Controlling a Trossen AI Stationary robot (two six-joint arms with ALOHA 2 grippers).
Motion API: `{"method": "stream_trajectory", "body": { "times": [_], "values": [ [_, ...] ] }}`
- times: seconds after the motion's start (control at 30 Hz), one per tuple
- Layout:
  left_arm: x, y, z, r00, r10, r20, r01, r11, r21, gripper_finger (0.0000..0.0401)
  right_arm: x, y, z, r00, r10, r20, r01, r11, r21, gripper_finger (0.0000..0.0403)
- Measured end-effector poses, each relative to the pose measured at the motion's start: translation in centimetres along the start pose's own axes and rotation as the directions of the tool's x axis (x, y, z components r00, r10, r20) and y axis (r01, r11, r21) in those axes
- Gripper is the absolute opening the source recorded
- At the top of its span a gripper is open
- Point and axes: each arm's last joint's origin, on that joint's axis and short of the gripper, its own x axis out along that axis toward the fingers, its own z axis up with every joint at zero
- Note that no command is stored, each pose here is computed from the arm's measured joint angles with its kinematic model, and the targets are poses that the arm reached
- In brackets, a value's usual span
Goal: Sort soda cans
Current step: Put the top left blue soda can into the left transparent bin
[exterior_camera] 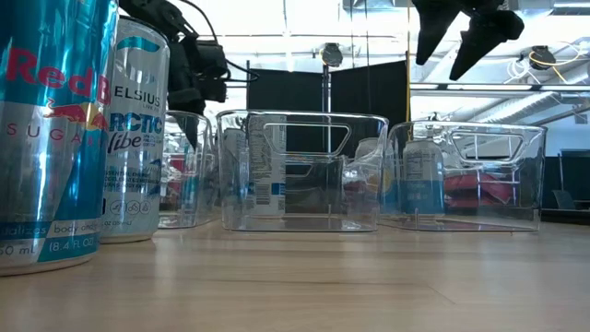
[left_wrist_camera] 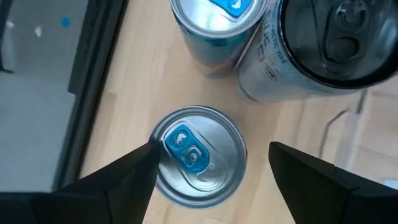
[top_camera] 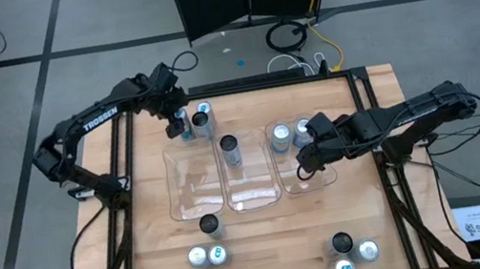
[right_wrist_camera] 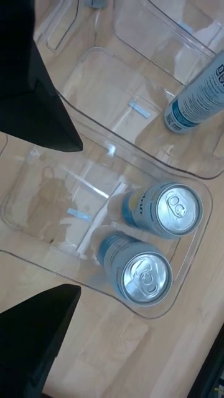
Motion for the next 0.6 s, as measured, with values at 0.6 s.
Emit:
{"method": "stream_trajectory", "body": {
  "times": [0.6],
  "values": [
    [-1.8,-0.2,0.3,0.999,-0.02,0.036,0.02,1.0,0.023,0.0312,0.0,0.2,0.1,1.0,0.022,0.008,-0.022,0.999,-0.05,0.0358]
  ]
}}
